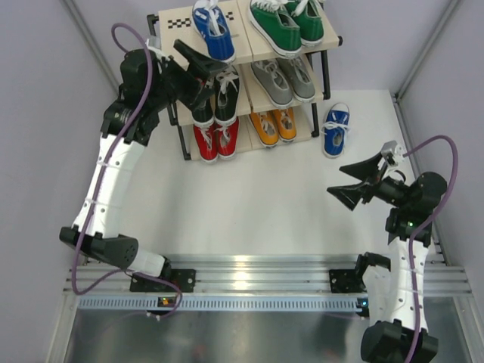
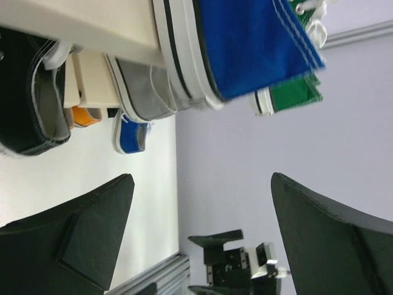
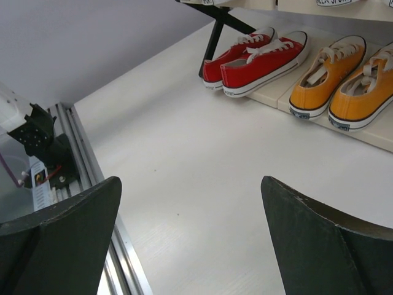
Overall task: Place and organize the shoes onto the shoe shelf
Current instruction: Place the shoe at the shoe shelf, then pick up the shoe at the center of the board.
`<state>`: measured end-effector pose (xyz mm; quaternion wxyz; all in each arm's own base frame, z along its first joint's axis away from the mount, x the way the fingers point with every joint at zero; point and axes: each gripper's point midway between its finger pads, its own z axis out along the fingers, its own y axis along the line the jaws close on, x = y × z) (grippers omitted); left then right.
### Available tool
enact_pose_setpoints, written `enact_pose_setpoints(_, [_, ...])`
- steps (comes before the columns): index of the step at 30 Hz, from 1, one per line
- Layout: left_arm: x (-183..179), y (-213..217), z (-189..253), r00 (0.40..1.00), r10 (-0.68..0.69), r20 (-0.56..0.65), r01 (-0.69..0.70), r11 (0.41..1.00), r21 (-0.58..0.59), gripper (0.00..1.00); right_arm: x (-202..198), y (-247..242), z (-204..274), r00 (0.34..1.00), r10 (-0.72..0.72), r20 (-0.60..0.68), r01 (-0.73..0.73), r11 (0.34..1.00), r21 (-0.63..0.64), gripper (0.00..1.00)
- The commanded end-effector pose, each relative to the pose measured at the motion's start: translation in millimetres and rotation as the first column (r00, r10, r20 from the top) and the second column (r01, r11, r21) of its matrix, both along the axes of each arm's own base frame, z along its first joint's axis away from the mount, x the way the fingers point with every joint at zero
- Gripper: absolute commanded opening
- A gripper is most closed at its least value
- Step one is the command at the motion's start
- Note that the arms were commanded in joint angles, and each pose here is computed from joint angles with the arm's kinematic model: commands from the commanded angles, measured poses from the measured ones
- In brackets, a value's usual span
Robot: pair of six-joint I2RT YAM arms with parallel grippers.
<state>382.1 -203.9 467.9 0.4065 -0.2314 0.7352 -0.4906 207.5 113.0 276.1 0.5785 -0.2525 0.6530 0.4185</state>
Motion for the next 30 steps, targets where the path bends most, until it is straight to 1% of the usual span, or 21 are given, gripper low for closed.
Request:
enact_pose_setpoints(1, [-43.5, 13.3, 21.7, 0.989, -0.043, 0.139, 0.033, 0.997, 0.075, 0.98, -3.1, -2.0, 6.8, 0.994, 0.04, 0.102, -0.03, 0.995, -0.098, 0.95])
enact_pose_setpoints(2, [-50.5, 16.2, 19.4, 0.984, -0.058, 0.169, 0.038, 0.992, 0.119, 0.98, -3.1, -2.4, 13.9, 0.992, 0.043, 0.119, -0.03, 0.993, -0.115, 0.95])
enact_pose_setpoints(3, [-63.5, 20.7, 11.3, 0.981, -0.069, 0.181, 0.042, 0.988, 0.15, 0.99, -7.0, -1.3, 6.8, 0.997, 0.052, 0.056, -0.046, 0.994, -0.103, 0.95])
enact_pose_setpoints(5, [-78.5, 23.6, -1.7, 0.965, -0.117, 0.233, 0.064, 0.973, 0.223, 0.98, 1.2, -6.5, 14.7, 0.993, 0.056, 0.106, -0.038, 0.986, -0.165, 0.95])
enact_pose_setpoints(6, [-103.5, 29.7, 5.3, 0.946, -0.134, 0.296, 0.065, 0.97, 0.233, 0.98, 1.1, -8.6, 6.6, 0.999, 0.03, 0.022, -0.026, 0.987, -0.156, 0.94])
enact_pose_setpoints(7, [-104.0, 29.0, -38.2, 0.958, -0.155, 0.243, 0.088, 0.96, 0.266, 0.99, 11.5, -14.0, 2.1, 1.0, 0.025, 0.01, -0.023, 0.984, -0.176, 0.94])
enact_pose_setpoints(8, [-127.7, 36.5, -27.1, 0.925, -0.159, 0.345, 0.064, 0.961, 0.27, 0.99, 16.1, -16.7, 13.0, 1.0, 0.017, 0.016, -0.013, 0.98, -0.198, 0.93])
enact_pose_setpoints(9, [-137.6, 37.7, -35.4, 0.912, -0.174, 0.371, 0.07, 0.958, 0.277, 0.99, 25.0, -24.4, 9.1, 1.0, -0.029, -0.012, 0.025, 0.973, -0.229, 0.92])
enact_pose_setpoints(10, [-139.1, 36.7, -83.0, 0.93, -0.197, 0.311, 0.099, 0.948, 0.304, 0.99, 34.3, -29.6, 1.2, 0.995, -0.052, -0.081, 0.032, 0.973, -0.23, 0.91])
enact_pose_setpoints(12, [-163.1, 46.2, -92.9, 0.904, -0.191, 0.383, 0.067, 0.947, 0.314, 0.99, 56.1, -44.7, 4.5, 0.981, -0.16, -0.114, 0.121, 0.95, -0.288, 0.89])
enact_pose_setpoints(13, [-167.3, 49.7, -104.8, 0.907, -0.183, 0.38, 0.056, 0.945, 0.321, 0.99, 68.3, -50.9, -1.2, 0.964, -0.201, -0.173, 0.146, 0.947, -0.287, 0.89])
enact_pose_setpoints(14, [-175.5, 54.8, -125.7, 0.909, -0.176, 0.377, 0.044, 0.941, 0.334, 0.99, 80.7, -56.1, 5.2, 0.958, -0.24, -0.155, 0.184, 0.933, -0.309, 0.89])
enact_pose_setpoints(15, [-179.7, 57.8, -134.4, 0.911, -0.171, 0.375, 0.036, 0.939, 0.341, 0.99, 96.7, -74.2, -2.5, 0.918, -0.358, -0.169, 0.279, 0.887, -0.367, 0.88])
enact_pose_setpoints(17, [-191.4, 66.5, -154.4, 0.913, -0.143, 0.382, 0.004, 0.939, 0.343, 0.99, 120.6, -80.0, -8.0, 0.884, -0.429, -0.187, 0.332, 0.856, -0.397, 0.87])
enact_pose_setpoints(18, [-195.5, 69.6, -160.4, 0.915, -0.13, 0.381, -0.007, 0.941, 0.338, 0.99, 133.4, -97.1, -16.5, 0.822, -0.538, -0.187, 0.417, 0.792, -0.446, 0.86])
enact_pose_setpoints(20, [-206.5, 75.5, -165.4, 0.907, -0.099, 0.409, -0.035, 0.951, 0.308, 0.99, 152.6, -98.5, -34.6, 0.757, -0.601, -0.257, 0.458, 0.768, -0.447, 0.86])
enact_pose_setpoints(21, [-206.6, 76.8, -178.3, 0.917, -0.091, 0.388, -0.036, 0.951, 0.308, 0.99, 169.6, -116.2, -35.3, 0.684, -0.694, -0.225, 0.555, 0.695, -0.458, 0.86])
enact_pose_setpoints(22, [-208.2, 80.8, -184.0, 0.924, -0.071, 0.377, -0.053, 0.95, 0.308, 0.99, 182.2, -120.4, -52.1, 0.616, -0.732, -0.291, 0.584, 0.672, -0.456, 0.85])
enact_pose_setpoints(23, [-213.1, 82.6, -185.3, 0.921, -0.068, 0.383, -0.057, 0.951, 0.305, 0.99, 193.2, -126.0, -53.9, 0.577, -0.77, -0.272, 0.614, 0.628, -0.478, 0.85])
enact_pose_setpoints(28, [-218.5, 84.8, -211.3, 0.95, -0.061, 0.308, -0.04, 0.949, 0.312, 0.99, 250.7, -127.9, -100.3, 0.529, -0.783, -0.328, 0.594, 0.617, -0.517, 0.8])
enact_pose_setpoints(30, [-221.7, 82.5, -217.2, 0.956, -0.065, 0.288, -0.022, 0.957, 0.29, 0.99, 271.2, -123.5, -99.6, 0.547, -0.764, -0.343, 0.581, 0.641, -0.501, 0.74])
